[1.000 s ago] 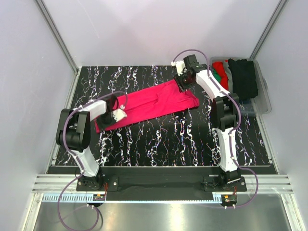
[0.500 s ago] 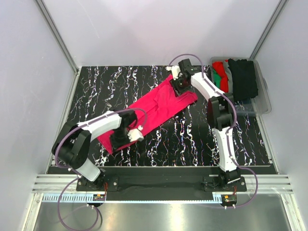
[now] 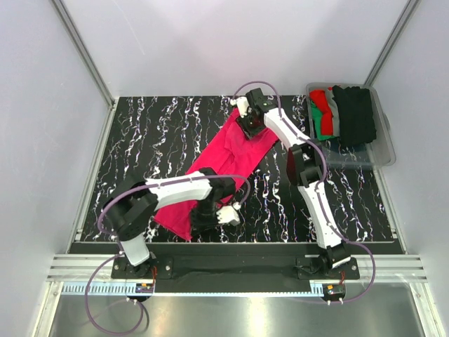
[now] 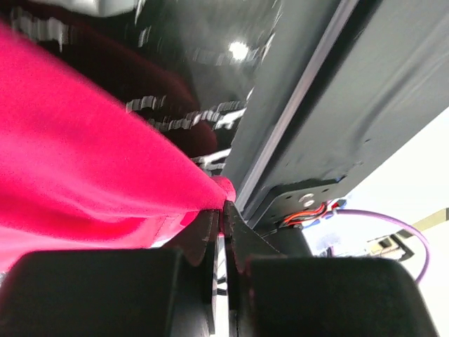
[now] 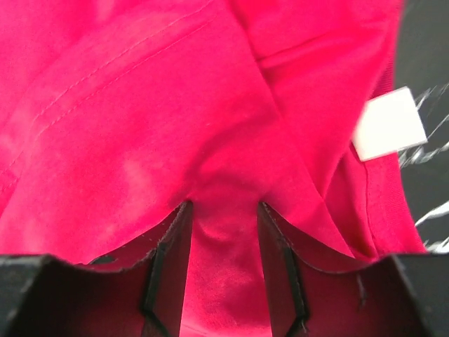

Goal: Fold and stack the t-shirts
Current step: Fold the tshirt

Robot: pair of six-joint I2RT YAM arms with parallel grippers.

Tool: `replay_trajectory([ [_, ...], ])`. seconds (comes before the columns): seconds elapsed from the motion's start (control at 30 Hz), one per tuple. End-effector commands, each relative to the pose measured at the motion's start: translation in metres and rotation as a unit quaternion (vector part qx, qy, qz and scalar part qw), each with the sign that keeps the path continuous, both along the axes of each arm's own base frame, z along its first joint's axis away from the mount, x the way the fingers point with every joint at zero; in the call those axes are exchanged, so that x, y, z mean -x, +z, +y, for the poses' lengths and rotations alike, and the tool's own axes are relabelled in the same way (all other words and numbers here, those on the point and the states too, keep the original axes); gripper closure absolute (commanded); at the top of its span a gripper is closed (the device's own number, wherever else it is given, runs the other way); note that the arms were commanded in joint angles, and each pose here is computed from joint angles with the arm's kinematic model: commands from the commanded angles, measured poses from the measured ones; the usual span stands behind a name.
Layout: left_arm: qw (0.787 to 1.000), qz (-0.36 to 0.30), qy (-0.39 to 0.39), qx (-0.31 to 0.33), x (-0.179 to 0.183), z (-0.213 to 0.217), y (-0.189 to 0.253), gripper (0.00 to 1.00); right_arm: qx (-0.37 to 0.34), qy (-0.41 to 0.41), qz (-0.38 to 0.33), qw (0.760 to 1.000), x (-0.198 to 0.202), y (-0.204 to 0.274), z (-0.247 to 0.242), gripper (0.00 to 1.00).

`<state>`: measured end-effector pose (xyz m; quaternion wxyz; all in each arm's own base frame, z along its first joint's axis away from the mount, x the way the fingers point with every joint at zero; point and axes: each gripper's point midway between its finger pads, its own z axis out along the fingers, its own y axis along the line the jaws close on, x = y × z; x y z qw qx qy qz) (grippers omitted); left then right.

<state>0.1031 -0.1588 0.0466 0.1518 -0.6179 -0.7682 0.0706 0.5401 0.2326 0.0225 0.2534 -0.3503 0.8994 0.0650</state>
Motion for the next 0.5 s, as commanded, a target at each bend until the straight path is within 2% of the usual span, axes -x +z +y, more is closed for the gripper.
replay_trajectory([
  [0.0, 0.999, 0.031, 0.000, 0.022, 0.009, -0.030, 0.003, 0.92, 0.015, 0.011, -0.033, 0.999, -0.023, -0.010, 0.001, 0.51],
  [0.03, 0.999, 0.031, -0.010, 0.035, 0.011, -0.044, 0.005, 0.90, 0.003, 0.013, -0.058, 0.998, -0.036, 0.003, 0.007, 0.51],
  [0.1, 0.998, 0.039, -0.013, 0.043, 0.012, -0.064, 0.003, 0.82, -0.004, 0.020, -0.067, 0.998, -0.044, -0.004, 0.013, 0.50],
  [0.13, 0.998, 0.046, -0.023, 0.039, 0.016, -0.071, -0.001, 0.72, -0.018, 0.023, -0.094, 0.995, -0.055, 0.010, 0.021, 0.49],
  [0.2, 0.996, 0.056, -0.026, 0.059, 0.018, -0.092, 0.004, 0.64, -0.027, 0.035, -0.105, 0.993, -0.059, 0.008, 0.032, 0.47],
  [0.23, 0.996, 0.064, -0.031, 0.060, 0.021, -0.098, 0.004, 0.53, -0.034, 0.040, -0.121, 0.991, -0.065, 0.014, 0.037, 0.47],
  [0.27, 0.995, 0.069, -0.030, 0.063, 0.021, -0.103, 0.010, 0.48, -0.037, 0.044, -0.130, 0.990, -0.066, 0.020, 0.042, 0.46],
  [0.37, 0.993, 0.034, -0.042, 0.108, 0.005, -0.125, 0.036, 0.43, -0.053, 0.032, -0.162, 0.985, -0.073, 0.056, 0.047, 0.45],
  [0.43, 0.989, -0.018, -0.051, 0.135, -0.015, -0.133, 0.057, 0.41, -0.055, 0.021, -0.175, 0.983, -0.073, 0.077, 0.044, 0.44],
  [0.47, 0.988, -0.036, -0.052, 0.140, -0.023, -0.133, 0.060, 0.41, -0.064, 0.013, -0.190, 0.980, -0.071, 0.105, 0.043, 0.44],
])
